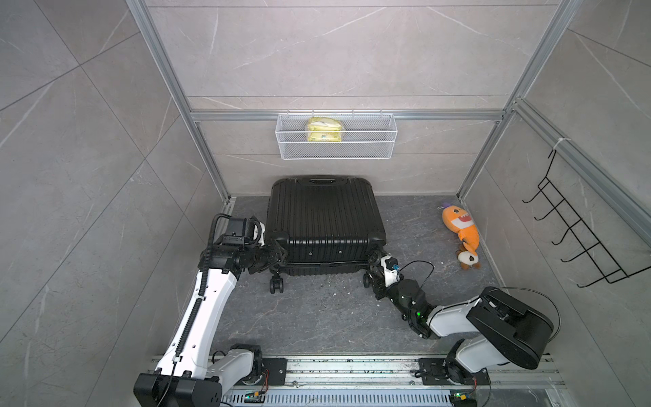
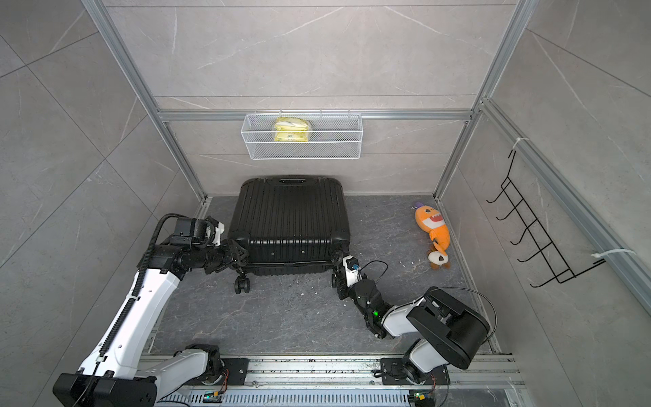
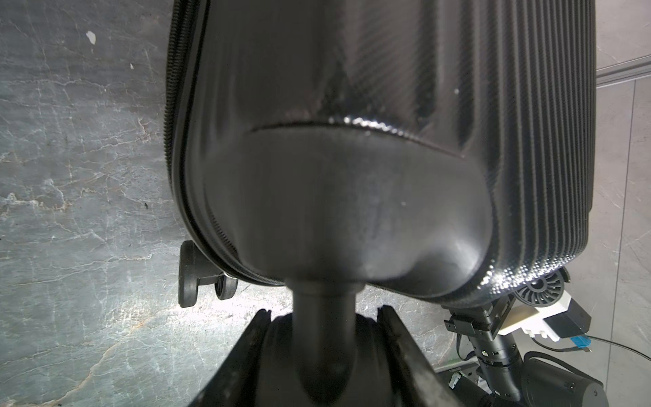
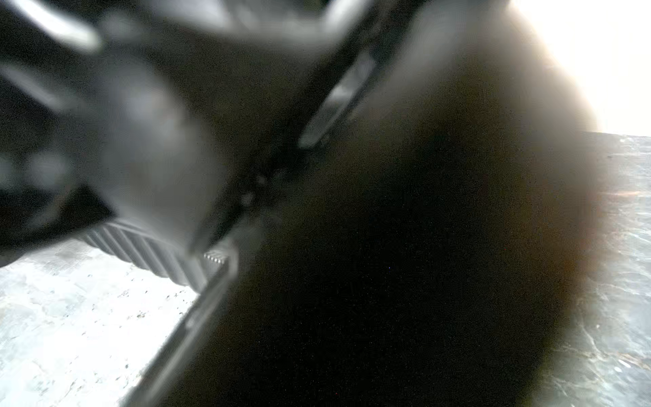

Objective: Close the suitcase zippers
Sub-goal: Zip the zipper on the suitcase.

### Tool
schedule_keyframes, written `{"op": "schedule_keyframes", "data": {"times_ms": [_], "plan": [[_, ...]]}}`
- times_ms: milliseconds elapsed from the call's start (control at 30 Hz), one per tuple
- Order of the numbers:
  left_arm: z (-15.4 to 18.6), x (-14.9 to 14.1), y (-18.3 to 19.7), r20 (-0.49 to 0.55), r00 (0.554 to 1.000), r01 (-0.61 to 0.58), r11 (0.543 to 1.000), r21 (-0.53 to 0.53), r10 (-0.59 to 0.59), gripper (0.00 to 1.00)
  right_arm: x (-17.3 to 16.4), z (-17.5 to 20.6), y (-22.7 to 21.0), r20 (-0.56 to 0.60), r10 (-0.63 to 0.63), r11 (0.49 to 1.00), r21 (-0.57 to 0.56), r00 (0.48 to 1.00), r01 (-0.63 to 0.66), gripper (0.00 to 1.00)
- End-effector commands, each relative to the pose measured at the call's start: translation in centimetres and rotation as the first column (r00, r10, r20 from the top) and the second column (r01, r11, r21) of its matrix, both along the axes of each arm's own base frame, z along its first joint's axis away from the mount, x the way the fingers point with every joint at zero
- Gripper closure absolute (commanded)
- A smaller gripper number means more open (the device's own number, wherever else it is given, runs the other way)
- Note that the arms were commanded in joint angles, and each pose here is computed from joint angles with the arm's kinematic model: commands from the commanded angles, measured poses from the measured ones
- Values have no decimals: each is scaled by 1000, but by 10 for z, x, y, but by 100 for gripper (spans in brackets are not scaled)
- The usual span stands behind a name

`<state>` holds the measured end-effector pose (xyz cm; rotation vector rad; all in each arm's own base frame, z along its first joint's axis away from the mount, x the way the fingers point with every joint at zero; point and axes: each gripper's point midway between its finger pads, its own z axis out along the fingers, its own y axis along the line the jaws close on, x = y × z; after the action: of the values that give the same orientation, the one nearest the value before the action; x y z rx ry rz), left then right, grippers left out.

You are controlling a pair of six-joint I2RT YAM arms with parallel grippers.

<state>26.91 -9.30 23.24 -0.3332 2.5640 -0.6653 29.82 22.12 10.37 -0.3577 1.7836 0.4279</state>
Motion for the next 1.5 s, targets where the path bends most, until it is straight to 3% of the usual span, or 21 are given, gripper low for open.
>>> {"op": "schedule_keyframes", "data": {"times_ms": [0,333,600,1000,1100,1367,1467], "plan": [[61,9,-20,236,969,96,990,-99,-70,93,8,-3,3,-3,-23,1000,-19,1000,23,57],[63,5,-22,238,967,119,988,-98,-93,93,26,-7,2,32,-86,994,-70,996,88,59],[65,4,-26,243,964,139,983,-121,-107,94,30,-7,6,46,-87,995,-38,995,89,62],[68,0,-36,248,957,197,967,-160,-154,98,40,-9,17,33,-86,996,12,996,85,57],[68,-1,-39,246,955,209,963,-169,-165,98,42,-8,21,32,-72,997,35,997,71,65],[69,-3,-38,249,953,215,964,-155,-173,98,43,-10,10,29,-96,994,55,995,94,100],[69,-3,-34,247,954,204,971,-127,-168,98,42,-7,-3,40,-139,989,54,989,137,100]]}}
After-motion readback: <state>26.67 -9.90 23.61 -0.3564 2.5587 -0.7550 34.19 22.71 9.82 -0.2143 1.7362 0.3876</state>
